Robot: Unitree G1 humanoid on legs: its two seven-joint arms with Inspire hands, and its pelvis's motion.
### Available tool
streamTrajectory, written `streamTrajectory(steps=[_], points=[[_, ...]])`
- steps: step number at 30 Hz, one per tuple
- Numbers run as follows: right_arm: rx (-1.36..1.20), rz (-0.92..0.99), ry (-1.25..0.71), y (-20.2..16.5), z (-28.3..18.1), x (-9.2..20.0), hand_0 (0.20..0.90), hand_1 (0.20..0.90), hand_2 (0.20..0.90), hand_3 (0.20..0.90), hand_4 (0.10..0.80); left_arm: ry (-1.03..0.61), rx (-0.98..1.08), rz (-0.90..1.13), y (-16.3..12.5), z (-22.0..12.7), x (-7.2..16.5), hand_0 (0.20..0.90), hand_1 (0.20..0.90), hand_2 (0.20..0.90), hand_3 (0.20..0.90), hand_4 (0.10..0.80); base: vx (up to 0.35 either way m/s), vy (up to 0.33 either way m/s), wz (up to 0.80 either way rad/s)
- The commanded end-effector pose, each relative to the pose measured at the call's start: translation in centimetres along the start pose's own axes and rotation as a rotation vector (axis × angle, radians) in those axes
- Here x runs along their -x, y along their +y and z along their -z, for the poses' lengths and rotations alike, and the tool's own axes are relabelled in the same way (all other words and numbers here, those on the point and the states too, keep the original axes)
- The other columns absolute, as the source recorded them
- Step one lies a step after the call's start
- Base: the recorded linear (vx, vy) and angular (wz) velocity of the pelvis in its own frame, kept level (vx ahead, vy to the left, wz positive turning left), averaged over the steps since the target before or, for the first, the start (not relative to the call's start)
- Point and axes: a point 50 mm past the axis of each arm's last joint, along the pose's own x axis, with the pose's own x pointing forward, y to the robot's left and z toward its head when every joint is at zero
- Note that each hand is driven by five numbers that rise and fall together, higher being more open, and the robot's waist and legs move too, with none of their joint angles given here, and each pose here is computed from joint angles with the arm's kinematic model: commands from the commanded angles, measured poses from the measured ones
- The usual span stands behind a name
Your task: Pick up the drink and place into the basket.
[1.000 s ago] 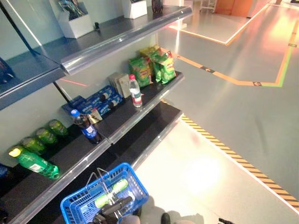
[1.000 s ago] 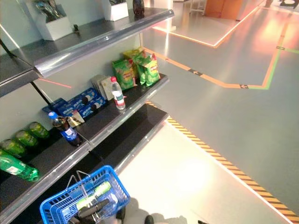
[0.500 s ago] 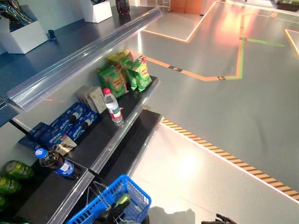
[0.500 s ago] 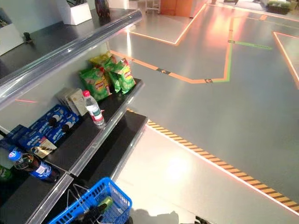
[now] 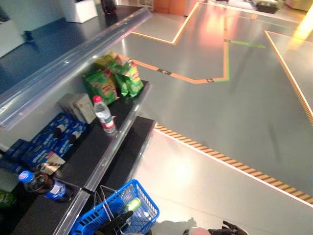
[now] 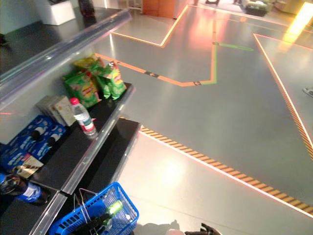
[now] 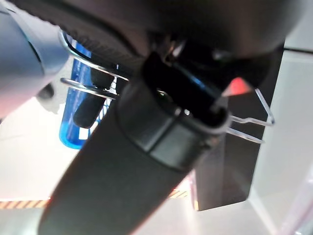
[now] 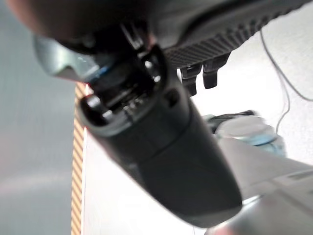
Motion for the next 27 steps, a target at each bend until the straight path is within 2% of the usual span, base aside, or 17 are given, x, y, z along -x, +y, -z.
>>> streamTrajectory(steps=[1, 10, 16, 20, 27], points=[[-0.013, 0.021, -0.030, -1.0, -0.8, 0.1, 0.900, 0.900, 0.900, 0.900, 0.800, -0.186, -0.081, 0.169, -2.1, -5.6, -0.2, 0.300, 0.300, 0.300, 0.200, 0.100, 0.264, -0.227, 0.08], [-0.018, 0.016, -0.024, -0.6, -0.7, 0.0, 0.900, 0.900, 0.900, 0.900, 0.800, -0.177, -0.081, 0.157, -2.2, -4.7, -0.4, 0.300, 0.300, 0.300, 0.200, 0.100, 0.198, -0.208, 0.10], [0.027, -0.006, -0.066, -0.1, -2.1, -0.2, 0.900, 0.900, 0.900, 0.900, 0.800, -0.189, -0.038, 0.184, -3.2, -3.7, -0.9, 0.300, 0.300, 0.300, 0.200, 0.100, 0.174, -0.260, 0.04], [0.036, 0.010, -0.086, -0.5, -2.7, -0.2, 0.900, 0.900, 0.900, 0.900, 0.800, -0.185, -0.026, 0.199, -3.7, -3.3, -1.1, 0.300, 0.300, 0.300, 0.200, 0.100, 0.060, -0.126, -0.17], [0.042, 0.009, -0.105, -0.7, -3.9, -0.2, 0.900, 0.900, 0.900, 0.900, 0.800, -0.164, -0.011, 0.182, -2.8, -2.1, -0.7, 0.300, 0.300, 0.300, 0.200, 0.100, 0.249, -0.041, -0.33]])
